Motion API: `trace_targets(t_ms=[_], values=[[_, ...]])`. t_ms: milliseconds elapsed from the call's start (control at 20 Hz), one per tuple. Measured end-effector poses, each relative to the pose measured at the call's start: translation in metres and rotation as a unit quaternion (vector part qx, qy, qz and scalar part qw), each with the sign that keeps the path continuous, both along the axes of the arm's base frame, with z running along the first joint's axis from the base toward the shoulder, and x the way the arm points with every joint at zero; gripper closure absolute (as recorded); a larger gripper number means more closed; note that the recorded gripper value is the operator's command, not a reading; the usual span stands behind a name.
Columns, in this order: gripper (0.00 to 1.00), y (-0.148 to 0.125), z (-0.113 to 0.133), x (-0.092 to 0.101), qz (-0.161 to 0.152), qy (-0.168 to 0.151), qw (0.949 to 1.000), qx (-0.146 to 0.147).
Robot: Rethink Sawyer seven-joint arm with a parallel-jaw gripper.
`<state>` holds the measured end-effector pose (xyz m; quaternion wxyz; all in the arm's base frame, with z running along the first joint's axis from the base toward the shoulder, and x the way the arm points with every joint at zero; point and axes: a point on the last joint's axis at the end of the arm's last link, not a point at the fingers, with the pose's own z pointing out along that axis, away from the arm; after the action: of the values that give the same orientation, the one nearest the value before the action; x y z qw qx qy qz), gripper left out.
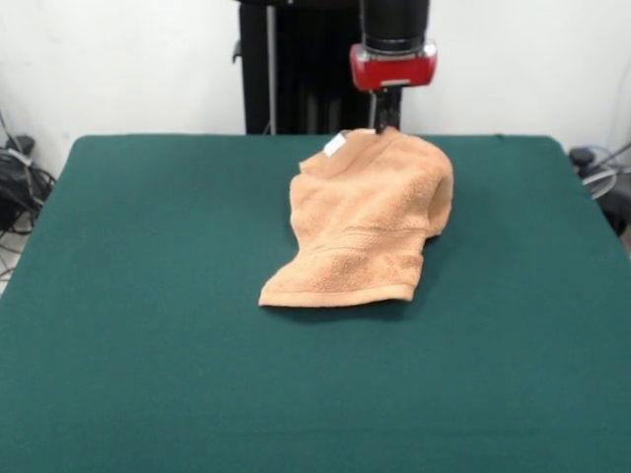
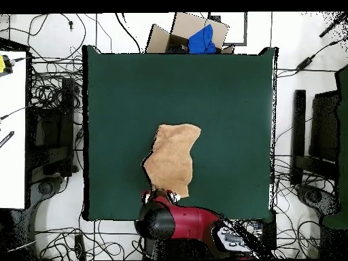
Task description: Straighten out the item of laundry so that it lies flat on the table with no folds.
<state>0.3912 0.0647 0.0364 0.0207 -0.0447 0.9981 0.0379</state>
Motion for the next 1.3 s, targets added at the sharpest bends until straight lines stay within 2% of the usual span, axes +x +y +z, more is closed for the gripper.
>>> trace_targets(t_ms=[250, 500, 1300], values=[[1.0, -0.009, -0.004, -0.002, -0.013, 0.007, 0.9999, 0.003], [1.0, -0.022, -0.003, 0.004, -0.029, 0.002, 0.9996, 0.001], [1.0, -0.047, -0.008, 0.044, -0.042, -0.034, 0.9984, -0.012]])
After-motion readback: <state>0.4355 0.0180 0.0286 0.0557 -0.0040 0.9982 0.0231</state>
